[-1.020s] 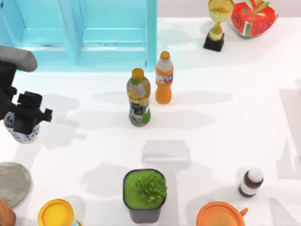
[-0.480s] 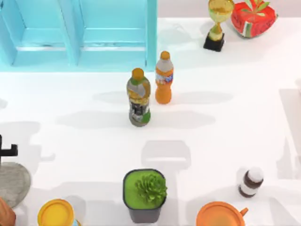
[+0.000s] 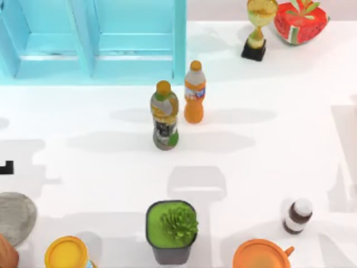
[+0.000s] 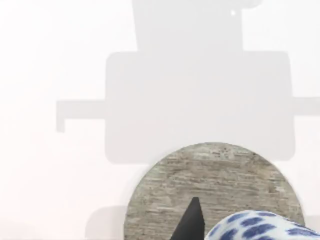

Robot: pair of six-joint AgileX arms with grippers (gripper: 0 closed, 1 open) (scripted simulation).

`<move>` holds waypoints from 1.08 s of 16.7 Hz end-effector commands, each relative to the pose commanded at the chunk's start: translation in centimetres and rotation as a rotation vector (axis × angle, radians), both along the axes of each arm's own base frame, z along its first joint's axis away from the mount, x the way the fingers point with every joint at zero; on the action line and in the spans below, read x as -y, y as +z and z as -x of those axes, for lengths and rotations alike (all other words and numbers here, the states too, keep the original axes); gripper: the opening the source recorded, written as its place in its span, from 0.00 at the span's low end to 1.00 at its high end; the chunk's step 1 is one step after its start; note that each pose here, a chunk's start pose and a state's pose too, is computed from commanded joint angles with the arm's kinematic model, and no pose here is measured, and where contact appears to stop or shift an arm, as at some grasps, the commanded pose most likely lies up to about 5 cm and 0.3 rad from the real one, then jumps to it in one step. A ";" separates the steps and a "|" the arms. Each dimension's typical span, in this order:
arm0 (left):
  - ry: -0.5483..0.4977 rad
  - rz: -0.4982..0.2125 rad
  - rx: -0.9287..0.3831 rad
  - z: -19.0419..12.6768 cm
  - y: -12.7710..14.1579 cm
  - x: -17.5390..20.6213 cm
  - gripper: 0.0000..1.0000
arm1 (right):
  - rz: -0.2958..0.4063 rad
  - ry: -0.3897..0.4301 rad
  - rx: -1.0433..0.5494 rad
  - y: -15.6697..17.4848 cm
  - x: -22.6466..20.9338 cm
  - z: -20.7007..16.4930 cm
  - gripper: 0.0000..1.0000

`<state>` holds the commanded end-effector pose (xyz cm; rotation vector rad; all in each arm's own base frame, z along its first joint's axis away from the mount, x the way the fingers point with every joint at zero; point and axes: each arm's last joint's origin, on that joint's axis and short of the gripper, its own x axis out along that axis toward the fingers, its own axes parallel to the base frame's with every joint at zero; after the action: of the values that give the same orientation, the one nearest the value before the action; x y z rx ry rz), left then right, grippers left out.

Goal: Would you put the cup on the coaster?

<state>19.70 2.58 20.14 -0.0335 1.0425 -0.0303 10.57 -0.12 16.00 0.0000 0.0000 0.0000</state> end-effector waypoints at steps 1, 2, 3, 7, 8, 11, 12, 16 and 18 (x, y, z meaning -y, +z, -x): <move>0.004 0.001 0.031 -0.2 0.4 -0.3 0.00 | 0.000 0.000 0.000 0.0 0.0 0.0 1.00; 0.006 0.003 0.061 -0.5 0.7 -0.5 0.00 | 0.000 0.000 0.000 0.0 0.0 0.0 1.00; 0.005 0.004 0.087 -0.6 0.9 -0.6 0.00 | 0.000 0.000 0.000 0.0 0.0 0.0 1.00; 0.010 -0.009 0.157 -1.6 0.4 -1.0 0.00 | 0.000 0.000 0.000 0.0 0.0 0.0 1.00; 0.017 -0.013 0.163 -1.9 0.0 -1.1 0.00 | 0.000 0.000 0.000 0.0 0.0 0.0 1.00; 0.028 -0.012 0.120 -2.3 -2.2 -1.1 0.00 | 0.000 0.000 0.000 0.0 0.0 0.0 1.00; 0.025 -0.007 0.091 -2.2 -3.2 -0.9 0.00 | 0.000 0.000 0.000 0.0 0.0 0.0 1.00; 0.002 0.008 -0.022 -1.3 -6.4 0.3 0.00 | 0.000 0.000 0.000 0.0 0.0 0.0 1.00; -0.008 0.002 -0.048 -1.1 -6.9 0.8 0.00 | 0.000 0.000 0.000 0.0 0.0 0.0 1.00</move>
<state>20.79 1.75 13.19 -0.0321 1.0910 -0.0380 10.57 -0.12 16.00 0.0000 0.0000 0.0000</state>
